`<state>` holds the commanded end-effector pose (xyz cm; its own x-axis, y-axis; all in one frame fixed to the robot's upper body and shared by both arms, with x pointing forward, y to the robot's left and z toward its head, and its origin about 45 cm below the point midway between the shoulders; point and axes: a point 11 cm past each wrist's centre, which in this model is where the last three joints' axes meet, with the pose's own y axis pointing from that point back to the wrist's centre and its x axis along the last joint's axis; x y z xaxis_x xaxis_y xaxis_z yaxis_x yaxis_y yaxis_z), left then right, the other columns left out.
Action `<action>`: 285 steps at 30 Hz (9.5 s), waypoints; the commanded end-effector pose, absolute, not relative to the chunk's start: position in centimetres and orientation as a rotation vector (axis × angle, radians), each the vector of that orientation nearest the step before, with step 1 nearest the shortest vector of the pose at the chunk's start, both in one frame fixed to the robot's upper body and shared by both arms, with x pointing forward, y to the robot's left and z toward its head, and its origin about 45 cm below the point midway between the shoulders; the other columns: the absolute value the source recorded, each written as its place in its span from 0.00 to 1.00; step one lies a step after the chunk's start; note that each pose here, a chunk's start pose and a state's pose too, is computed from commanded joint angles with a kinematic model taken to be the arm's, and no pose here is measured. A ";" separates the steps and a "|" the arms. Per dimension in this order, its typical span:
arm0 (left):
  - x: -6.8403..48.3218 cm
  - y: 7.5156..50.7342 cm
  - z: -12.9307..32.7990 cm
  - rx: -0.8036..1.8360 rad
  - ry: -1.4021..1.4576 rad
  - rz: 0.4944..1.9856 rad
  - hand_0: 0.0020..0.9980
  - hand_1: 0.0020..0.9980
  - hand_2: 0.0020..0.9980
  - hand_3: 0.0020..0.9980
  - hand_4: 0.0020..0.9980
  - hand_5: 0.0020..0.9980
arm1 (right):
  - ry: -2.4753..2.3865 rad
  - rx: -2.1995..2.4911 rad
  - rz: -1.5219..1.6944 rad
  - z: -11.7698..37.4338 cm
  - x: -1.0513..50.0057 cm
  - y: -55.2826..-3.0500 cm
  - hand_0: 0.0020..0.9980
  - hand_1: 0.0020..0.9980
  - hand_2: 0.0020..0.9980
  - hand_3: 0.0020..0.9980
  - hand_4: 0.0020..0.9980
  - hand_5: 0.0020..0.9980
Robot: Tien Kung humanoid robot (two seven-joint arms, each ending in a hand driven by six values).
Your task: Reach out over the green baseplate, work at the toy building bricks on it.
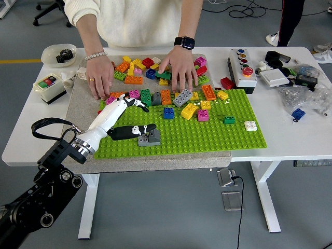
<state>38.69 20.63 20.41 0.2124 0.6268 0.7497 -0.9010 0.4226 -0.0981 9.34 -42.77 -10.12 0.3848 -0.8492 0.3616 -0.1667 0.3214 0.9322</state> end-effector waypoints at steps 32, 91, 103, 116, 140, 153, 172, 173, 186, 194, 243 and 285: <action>40.6 23.4 24.3 0.579 -1.025 1.028 0.86 0.86 0.86 0.85 1.00 0.24 | -1.136 1.170 -0.585 -9.7 9.9 -43.6 0.74 0.61 0.64 0.54 0.77 0.50; 42.1 24.8 26.1 0.549 -1.013 1.065 0.80 0.80 0.72 0.77 0.75 0.04 | -1.142 1.173 -0.589 -9.7 10.1 -43.5 0.74 0.61 0.63 0.54 0.76 0.50; 42.1 25.2 25.8 0.590 -1.017 1.054 0.85 0.82 0.74 0.78 0.83 0.10 | -1.141 1.174 -0.589 -9.7 10.1 -43.5 0.74 0.61 0.64 0.54 0.77 0.50; 42.1 25.8 23.7 0.727 -1.034 0.955 0.83 0.79 0.67 0.68 0.75 0.10 | -1.137 1.175 -0.586 -9.7 10.1 -43.5 0.74 0.61 0.64 0.54 0.77 0.50; 43.8 24.3 21.8 0.782 -1.032 0.884 0.80 0.78 0.71 0.68 0.77 0.11 | -1.135 1.183 -0.579 -9.7 10.3 -43.5 0.74 0.62 0.63 0.54 0.77 0.49; 44.8 23.3 21.6 0.871 -1.040 0.834 0.80 0.78 0.72 0.73 0.80 0.12 | -1.138 1.182 -0.580 -9.6 10.3 -43.6 0.74 0.62 0.64 0.54 0.77 0.49; 45.5 22.8 20.4 0.893 -0.926 0.847 0.79 0.77 0.70 0.71 0.78 0.12 | -1.144 1.180 -0.577 -9.5 10.5 -43.8 0.74 0.62 0.64 0.54 0.77 0.49; 45.5 22.8 20.2 0.895 -0.922 0.846 0.79 0.77 0.70 0.71 0.78 0.12 | -1.143 1.180 -0.577 -9.5 10.5 -43.8 0.74 0.62 0.64 0.54 0.77 0.49; 45.9 23.2 19.3 0.922 -0.893 0.852 0.79 0.77 0.70 0.71 0.78 0.13 | -1.134 1.184 -0.576 -9.6 10.4 -43.6 0.74 0.62 0.64 0.54 0.77 0.49; 46.1 23.6 19.0 0.939 -0.888 0.853 0.79 0.76 0.69 0.70 0.77 0.13 | -1.129 1.184 -0.576 -9.6 10.3 -43.6 0.74 0.62 0.64 0.54 0.77 0.49; 47.0 23.2 18.2 0.997 -0.888 0.829 0.78 0.76 0.67 0.66 0.74 0.18 | -1.131 1.189 -0.568 -9.5 10.7 -43.6 0.74 0.62 0.64 0.54 0.77 0.49; 47.1 23.2 17.6 1.012 -0.908 0.844 0.73 0.71 0.60 0.57 0.52 0.16 | -1.125 1.189 -0.565 -9.5 10.7 -43.6 0.74 0.62 0.64 0.54 0.77 0.49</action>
<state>47.06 23.18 17.63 0.3823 0.1578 0.9104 -0.8964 0.3024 0.3240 10.66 -43.63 -9.51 0.3864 -0.8397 0.3814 -0.1956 0.3295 0.9237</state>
